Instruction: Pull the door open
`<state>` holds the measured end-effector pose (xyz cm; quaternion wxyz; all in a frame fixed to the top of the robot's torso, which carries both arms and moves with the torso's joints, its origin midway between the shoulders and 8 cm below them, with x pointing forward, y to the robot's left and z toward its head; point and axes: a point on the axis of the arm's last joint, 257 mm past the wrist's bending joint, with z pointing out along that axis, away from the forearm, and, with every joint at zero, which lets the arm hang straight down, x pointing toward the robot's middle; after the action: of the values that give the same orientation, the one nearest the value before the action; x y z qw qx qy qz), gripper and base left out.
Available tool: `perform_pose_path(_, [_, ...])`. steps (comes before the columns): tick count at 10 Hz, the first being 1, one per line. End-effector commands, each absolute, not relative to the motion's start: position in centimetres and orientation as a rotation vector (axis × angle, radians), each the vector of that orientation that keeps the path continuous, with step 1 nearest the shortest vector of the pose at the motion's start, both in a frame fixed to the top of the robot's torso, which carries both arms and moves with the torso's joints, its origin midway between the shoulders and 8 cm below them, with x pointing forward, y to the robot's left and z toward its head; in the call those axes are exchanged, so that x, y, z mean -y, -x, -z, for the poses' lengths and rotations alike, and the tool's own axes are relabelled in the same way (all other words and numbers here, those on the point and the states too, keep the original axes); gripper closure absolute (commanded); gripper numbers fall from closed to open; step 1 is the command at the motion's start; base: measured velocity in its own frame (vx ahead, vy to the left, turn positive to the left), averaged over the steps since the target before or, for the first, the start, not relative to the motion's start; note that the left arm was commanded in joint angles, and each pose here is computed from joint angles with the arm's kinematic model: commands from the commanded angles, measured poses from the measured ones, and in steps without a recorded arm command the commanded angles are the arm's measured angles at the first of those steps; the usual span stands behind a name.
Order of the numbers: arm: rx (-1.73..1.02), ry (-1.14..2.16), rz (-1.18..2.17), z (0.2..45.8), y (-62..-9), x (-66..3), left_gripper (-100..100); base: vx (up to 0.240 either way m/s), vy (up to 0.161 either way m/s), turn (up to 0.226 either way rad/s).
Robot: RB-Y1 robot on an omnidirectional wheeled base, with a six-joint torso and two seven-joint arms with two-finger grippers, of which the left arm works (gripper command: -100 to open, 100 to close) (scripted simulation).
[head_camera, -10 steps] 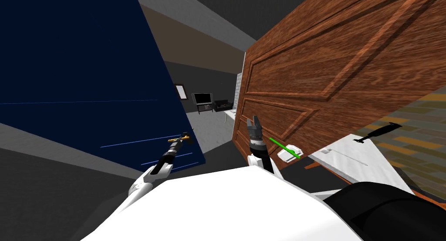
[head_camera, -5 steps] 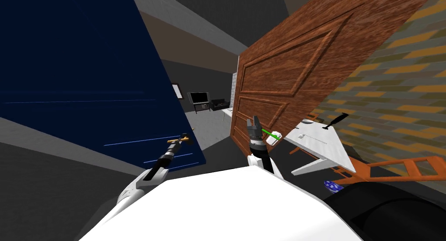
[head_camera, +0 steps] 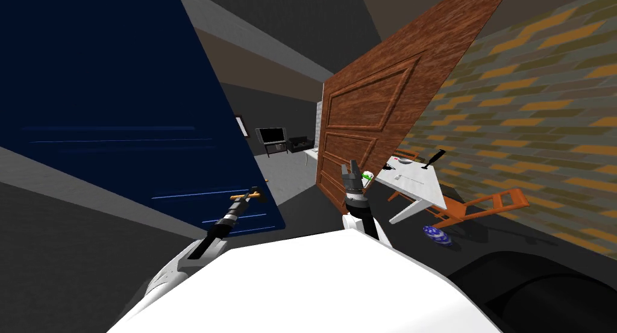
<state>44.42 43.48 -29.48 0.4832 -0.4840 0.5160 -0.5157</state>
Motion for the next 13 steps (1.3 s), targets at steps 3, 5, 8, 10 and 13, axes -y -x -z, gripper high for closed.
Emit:
perform_pose_path(3, [-1.288,1.155,1.288,29.3,-42.6,-43.8,100,-0.226,0.071,-0.125])
perform_pose_path(5, [-1.296,1.156,1.293,29.5,-42.5,-43.5,100,-0.151,0.067,-0.065])
perform_pose_path(8, [-1.319,1.140,1.316,29.6,-40.8,-43.8,100,-0.185,0.088,-0.171])
perform_pose_path(10, [-1.332,1.128,1.330,29.5,-39.9,-44.1,100,-0.218,0.115,-0.144])
perform_pose_path(13, [-1.350,1.112,1.349,29.3,-38.6,-44.5,100,-0.198,0.082,-0.133])
